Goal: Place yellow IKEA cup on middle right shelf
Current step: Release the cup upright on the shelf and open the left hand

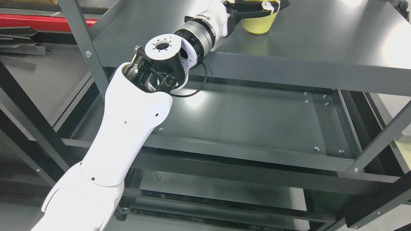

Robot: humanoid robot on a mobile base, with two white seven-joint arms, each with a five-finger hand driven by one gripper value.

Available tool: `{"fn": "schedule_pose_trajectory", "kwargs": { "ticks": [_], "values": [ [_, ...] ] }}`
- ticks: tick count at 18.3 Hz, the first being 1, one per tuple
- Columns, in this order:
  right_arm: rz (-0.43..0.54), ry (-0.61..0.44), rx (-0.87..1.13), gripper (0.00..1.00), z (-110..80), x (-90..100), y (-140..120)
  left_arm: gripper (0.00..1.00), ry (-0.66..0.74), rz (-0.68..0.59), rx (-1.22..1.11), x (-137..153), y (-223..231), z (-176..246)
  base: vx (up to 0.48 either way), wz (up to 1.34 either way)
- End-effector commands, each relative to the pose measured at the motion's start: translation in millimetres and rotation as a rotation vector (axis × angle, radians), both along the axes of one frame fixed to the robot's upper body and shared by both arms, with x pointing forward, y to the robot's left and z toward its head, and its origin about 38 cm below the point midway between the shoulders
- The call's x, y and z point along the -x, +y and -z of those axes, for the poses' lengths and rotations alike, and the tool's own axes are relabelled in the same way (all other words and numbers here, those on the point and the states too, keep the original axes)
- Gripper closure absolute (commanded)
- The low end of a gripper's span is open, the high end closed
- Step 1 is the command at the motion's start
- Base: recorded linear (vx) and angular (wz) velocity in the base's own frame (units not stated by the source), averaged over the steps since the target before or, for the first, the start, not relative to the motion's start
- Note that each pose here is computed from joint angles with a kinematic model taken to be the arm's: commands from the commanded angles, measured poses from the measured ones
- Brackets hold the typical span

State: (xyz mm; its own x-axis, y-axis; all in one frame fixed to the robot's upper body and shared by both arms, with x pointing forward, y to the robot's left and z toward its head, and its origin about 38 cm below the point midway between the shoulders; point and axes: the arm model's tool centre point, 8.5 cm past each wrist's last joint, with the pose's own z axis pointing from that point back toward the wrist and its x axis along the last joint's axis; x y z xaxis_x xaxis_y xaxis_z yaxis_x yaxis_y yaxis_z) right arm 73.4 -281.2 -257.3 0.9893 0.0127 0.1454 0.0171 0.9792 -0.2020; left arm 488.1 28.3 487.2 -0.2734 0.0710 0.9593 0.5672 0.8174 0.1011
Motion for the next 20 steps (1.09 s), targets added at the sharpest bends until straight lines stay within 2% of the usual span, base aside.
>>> {"fn": "schedule_pose_trajectory", "kwargs": {
  "ticks": [1, 5, 14, 18, 20],
  "values": [
    [0.008, 0.014, 0.011, 0.01, -0.1, 9.1, -9.7, 0.02, 0.006, -0.024, 0.0, -7.6, 13.2, -0.6, 0.0, 0.0],
    [0.008, 0.014, 0.011, 0.01, -0.1, 9.1, -9.7, 0.01, -0.083, 0.006, 0.048, 16.8, 17.5, -27.0, 0.0, 0.0],
    [0.008, 0.014, 0.011, 0.01, -0.1, 9.1, -9.7, 0.01, -0.232, 0.003, 0.173, 51.2, 53.0, -77.3, 0.0, 0.0],
    [0.008, 0.014, 0.011, 0.01, -0.1, 9.1, -9.7, 0.02, -0.309, 0.119, 0.174, 69.9, 62.0, -96.0, 0.0, 0.0],
    [0.008, 0.014, 0.011, 0.01, -0.1, 9.1, -9.7, 0.02, -0.351, 0.228, 0.131, 82.6, 56.7, -98.8, 0.0, 0.0]
  ]
}}
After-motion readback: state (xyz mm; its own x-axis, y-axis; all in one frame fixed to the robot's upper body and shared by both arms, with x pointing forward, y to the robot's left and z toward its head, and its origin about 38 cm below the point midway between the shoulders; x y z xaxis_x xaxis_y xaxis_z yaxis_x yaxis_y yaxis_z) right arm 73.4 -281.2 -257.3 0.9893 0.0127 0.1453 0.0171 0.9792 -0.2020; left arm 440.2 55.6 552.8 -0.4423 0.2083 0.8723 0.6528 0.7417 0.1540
